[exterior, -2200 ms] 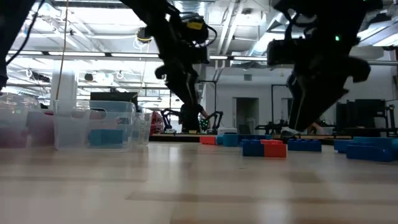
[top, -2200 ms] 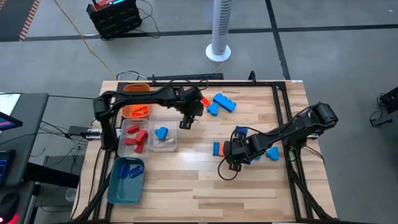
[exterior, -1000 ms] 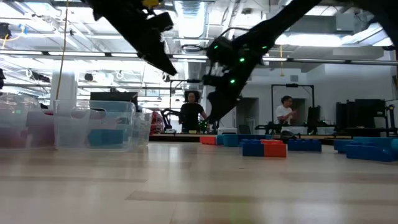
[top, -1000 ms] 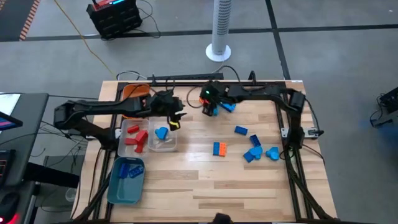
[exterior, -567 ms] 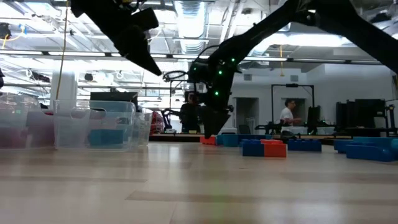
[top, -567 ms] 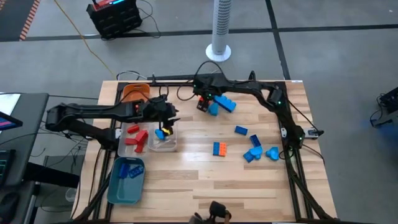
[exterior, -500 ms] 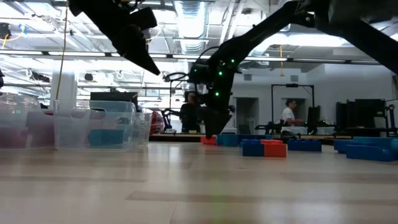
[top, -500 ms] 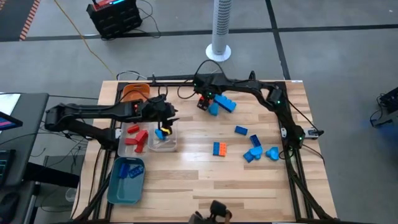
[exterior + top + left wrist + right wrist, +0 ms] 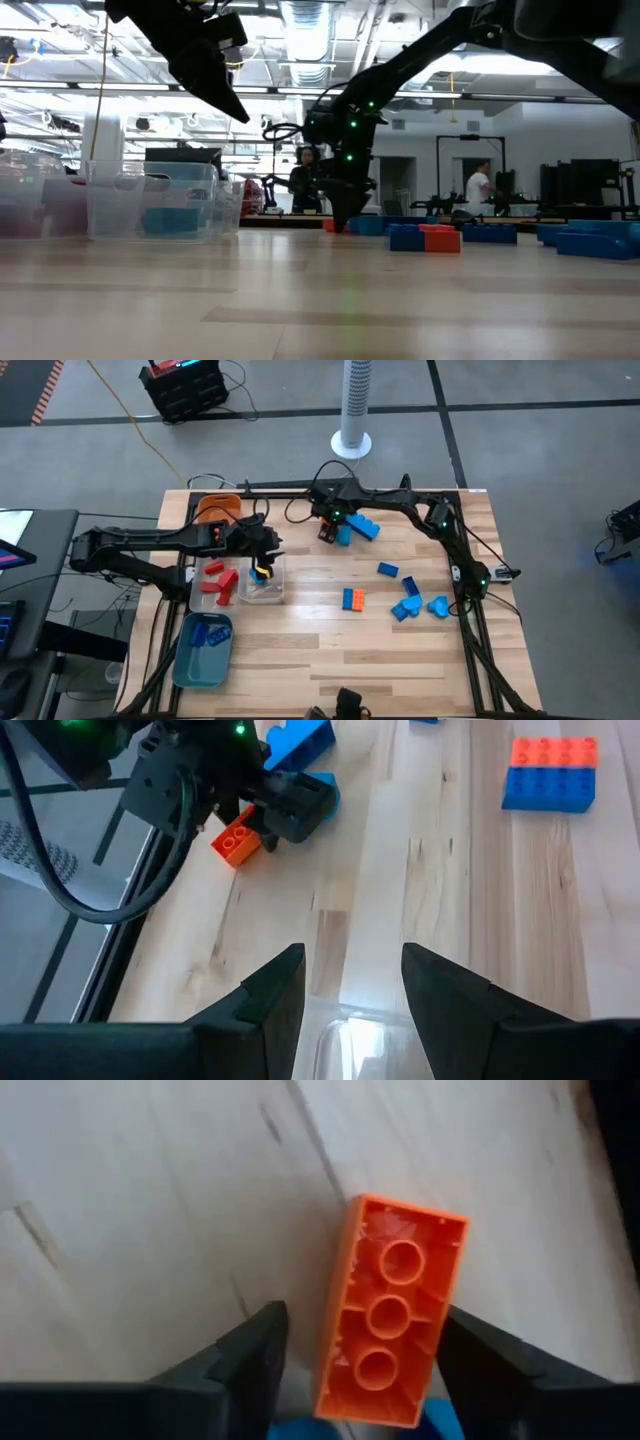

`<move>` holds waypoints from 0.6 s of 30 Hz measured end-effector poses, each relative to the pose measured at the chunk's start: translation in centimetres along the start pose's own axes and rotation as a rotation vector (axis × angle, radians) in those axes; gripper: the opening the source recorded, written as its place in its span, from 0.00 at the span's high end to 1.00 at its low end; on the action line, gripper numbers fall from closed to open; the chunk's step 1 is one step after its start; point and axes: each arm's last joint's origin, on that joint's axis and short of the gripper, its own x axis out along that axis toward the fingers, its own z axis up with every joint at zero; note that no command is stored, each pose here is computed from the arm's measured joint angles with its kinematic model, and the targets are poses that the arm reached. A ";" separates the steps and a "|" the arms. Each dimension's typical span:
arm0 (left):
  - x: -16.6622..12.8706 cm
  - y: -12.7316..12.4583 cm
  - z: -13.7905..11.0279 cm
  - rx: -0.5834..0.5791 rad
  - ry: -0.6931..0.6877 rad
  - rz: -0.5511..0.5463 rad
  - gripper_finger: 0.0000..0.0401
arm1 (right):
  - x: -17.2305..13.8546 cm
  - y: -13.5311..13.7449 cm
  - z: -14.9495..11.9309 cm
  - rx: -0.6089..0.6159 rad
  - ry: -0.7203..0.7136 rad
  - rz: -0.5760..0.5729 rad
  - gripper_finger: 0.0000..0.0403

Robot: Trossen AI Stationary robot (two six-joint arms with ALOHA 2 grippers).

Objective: Sort blocks
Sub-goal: Put the orange game piece into the orange bin

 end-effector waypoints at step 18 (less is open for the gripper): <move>-0.5 -1.9 -0.6 0.053 0.074 -0.029 0.60 | -9.9 1.9 -0.1 -0.150 -0.150 0.003 0.74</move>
